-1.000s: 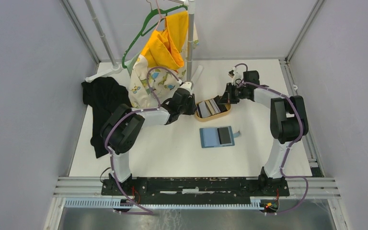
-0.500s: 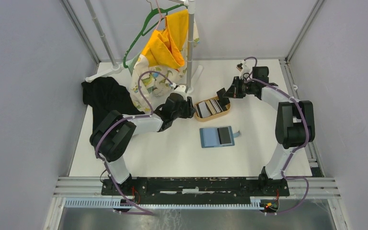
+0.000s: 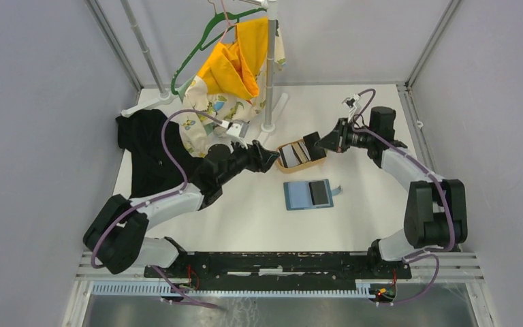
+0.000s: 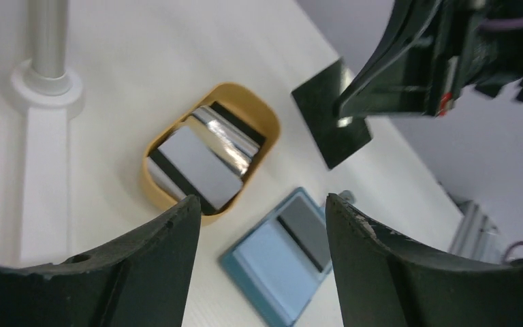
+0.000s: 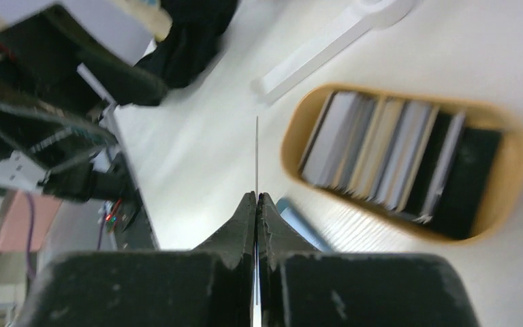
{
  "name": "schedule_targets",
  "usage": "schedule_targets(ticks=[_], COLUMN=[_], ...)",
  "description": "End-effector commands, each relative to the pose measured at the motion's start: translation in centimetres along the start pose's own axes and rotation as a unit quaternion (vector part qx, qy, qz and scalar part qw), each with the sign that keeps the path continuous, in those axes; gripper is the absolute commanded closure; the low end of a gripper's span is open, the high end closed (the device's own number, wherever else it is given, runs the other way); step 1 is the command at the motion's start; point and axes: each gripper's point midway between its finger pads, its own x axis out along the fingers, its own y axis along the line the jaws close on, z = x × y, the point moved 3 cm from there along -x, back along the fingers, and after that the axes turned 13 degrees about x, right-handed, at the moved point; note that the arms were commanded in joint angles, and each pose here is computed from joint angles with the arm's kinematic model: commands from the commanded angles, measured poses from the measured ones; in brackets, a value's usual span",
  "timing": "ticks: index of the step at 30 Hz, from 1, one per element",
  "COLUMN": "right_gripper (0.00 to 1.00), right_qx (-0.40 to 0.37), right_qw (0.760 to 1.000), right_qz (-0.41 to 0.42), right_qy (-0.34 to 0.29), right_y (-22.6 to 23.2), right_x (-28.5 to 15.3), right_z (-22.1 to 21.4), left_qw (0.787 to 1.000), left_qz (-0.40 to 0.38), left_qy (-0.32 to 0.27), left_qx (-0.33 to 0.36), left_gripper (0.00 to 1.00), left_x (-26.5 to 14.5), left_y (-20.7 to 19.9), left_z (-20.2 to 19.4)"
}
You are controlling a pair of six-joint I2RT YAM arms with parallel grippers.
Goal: Put the credit cards into the card holder
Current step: Pick up the credit card from the storage box.
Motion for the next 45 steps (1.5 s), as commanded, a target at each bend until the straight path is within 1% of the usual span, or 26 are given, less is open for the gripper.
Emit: schedule_targets(ticks=[1,3,5,8,10,12,16,20,23,27,31,33,34,36,38,39,40,41,42,43,44,45], right_gripper=[1.0,1.0,1.0,1.0,1.0,1.0,1.0,1.0,1.0,1.0,1.0,1.0,1.0,1.0,1.0,1.0,0.96,0.83,0.65,0.53,0.38,0.25], right_qx=[-0.01,-0.017,-0.022,-0.027,-0.024,-0.026,-0.022,-0.033,-0.037,-0.035,-0.031,-0.031,-0.031,-0.038,-0.05,-0.06,-0.077,-0.101,-0.126,-0.156,-0.182,-0.219], right_qw=[0.995,0.993,0.991,0.985,0.983,0.98,0.973,0.969,0.967,0.967,0.967,0.968,0.969,0.969,0.968,0.968,0.967,0.965,0.963,0.959,0.957,0.955], right_qz=[0.1,0.118,0.133,0.164,0.179,0.191,0.221,0.233,0.241,0.244,0.246,0.243,0.241,0.242,0.244,0.242,0.241,0.24,0.237,0.238,0.224,0.2], right_qy=[0.003,-0.007,-0.022,-0.045,-0.043,-0.046,-0.061,-0.071,-0.07,-0.069,-0.053,-0.043,-0.04,-0.036,-0.033,-0.033,-0.03,-0.027,-0.014,-0.002,0.013,0.027], right_y=[3.3,4.0,4.9,7.0,8.0,9.0,10.9,12.0,12.6,12.7,12.6,12.3,12.2,12.2,12.3,12.2,12.2,12.4,12.2,12.5,11.9,11.0], right_x=[-1.5,-2.1,-2.7,-3.0,-2.8,-2.7,-3.4,-4.0,-4.1,-4.0,-3.4,-2.9,-2.8,-2.6,-2.5,-2.5,-2.4,-2.4,-2.2,-2.1,-1.7,-1.4], right_z=[-3.7,-5.0,-6.0,-6.9,-7.7,-8.1,-8.4,-8.5,-8.6,-8.9,-9.4,-9.8,-9.8,-10.0,-10.0,-10.0,-9.9,-9.6,-9.3,-8.7,-8.5,-8.2], left_qw=[0.989,0.979,0.97,0.959,0.958,0.958,0.96,0.955,0.953,0.947,0.939,0.936,0.934,0.933,0.936,0.937,0.939,0.94,0.941,0.939,0.939,0.939], left_qz=[-0.106,-0.149,-0.178,-0.2,-0.195,-0.192,-0.197,-0.22,-0.226,-0.246,-0.265,-0.276,-0.281,-0.285,-0.281,-0.277,-0.275,-0.273,-0.274,-0.285,-0.294,-0.304], left_qy=[-0.085,-0.11,-0.125,-0.141,-0.144,-0.141,-0.132,-0.133,-0.136,-0.148,-0.156,-0.161,-0.163,-0.161,-0.156,-0.152,-0.148,-0.143,-0.137,-0.126,-0.11,-0.093], left_qx=[-0.056,-0.081,-0.108,-0.143,-0.154,-0.16,-0.149,-0.145,-0.147,-0.147,-0.152,-0.15,-0.148,-0.147,-0.147,-0.147,-0.147,-0.146,-0.146,-0.143,-0.137,-0.13], left_gripper=[0.26,0.25,0.25,0.24,0.24,0.24,0.24,0.24,0.26,0.32,0.37,0.43,0.5,0.7,0.93,0.97,0.98,0.98,0.98,0.98,0.98,0.98], left_x=[-3.0,-4.7,-6.2,-7.9,-8.3,-8.1,-7.2,-6.3,-5.7,-5.2,-4.6,-4.3,-4.2,-3.9,-3.7,-3.6,-3.6,-3.7,-3.9,-4.2,-4.5,-4.7], left_y=[-3.7,-5.1,-5.9,-6.9,-7.2,-7.9,-9.9,-12.0,-12.7,-13.8,-14.5,-14.8,-15.0,-15.1,-14.9,-14.7,-14.4,-14.1,-13.9,-13.9,-13.9,-13.9], left_z=[3.3,3.9,3.4,2.6,1.8,1.1,0.4,0.4,0.4,0.7,0.8,0.8,0.9,0.8,0.5,0.2,0.0,-0.3,-0.6,-1.0,-1.6,-2.1])
